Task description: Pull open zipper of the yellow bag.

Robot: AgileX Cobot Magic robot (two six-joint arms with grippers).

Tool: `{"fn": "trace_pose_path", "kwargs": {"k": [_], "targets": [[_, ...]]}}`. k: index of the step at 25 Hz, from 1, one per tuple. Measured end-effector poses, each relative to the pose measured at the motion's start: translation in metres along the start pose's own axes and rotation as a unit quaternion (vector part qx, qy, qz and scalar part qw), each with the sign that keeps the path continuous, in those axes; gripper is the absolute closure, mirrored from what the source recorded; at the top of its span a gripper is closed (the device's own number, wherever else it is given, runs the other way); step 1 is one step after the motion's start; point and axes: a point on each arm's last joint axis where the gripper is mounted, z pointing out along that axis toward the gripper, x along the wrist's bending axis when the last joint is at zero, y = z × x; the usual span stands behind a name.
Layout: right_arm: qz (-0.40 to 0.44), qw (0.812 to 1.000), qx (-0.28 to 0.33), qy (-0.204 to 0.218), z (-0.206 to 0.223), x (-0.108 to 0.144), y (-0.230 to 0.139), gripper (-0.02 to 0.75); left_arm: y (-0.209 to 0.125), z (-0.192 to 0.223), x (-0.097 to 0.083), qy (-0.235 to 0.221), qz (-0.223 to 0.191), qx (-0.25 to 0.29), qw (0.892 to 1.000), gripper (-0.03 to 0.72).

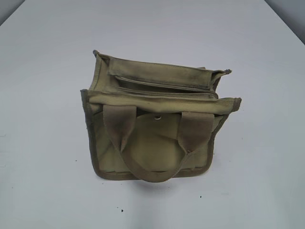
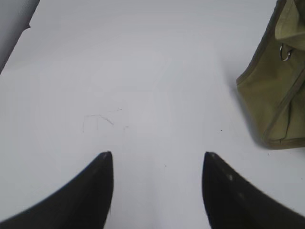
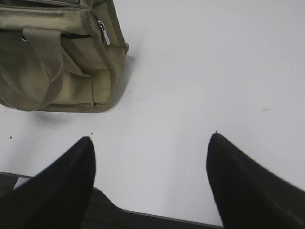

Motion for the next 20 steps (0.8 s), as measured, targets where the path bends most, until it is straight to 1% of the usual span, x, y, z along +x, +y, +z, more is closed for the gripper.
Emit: {"fn": "trace_pose_path", "kwargs": {"k": [6,20], "targets": [[0.008,1.000,-0.006,0.015,-0.0001,0.0028,0.0011,0.176,0.0000,0.0000,0.0000,0.000,0.000,0.000,1.000,0.234],[0.010,1.000,-0.010,0.017,-0.0001,0.0030,0.0019,0.176,0.0000,0.0000,0.0000,0.000,0.000,0.000,1.000,0.234]]}}
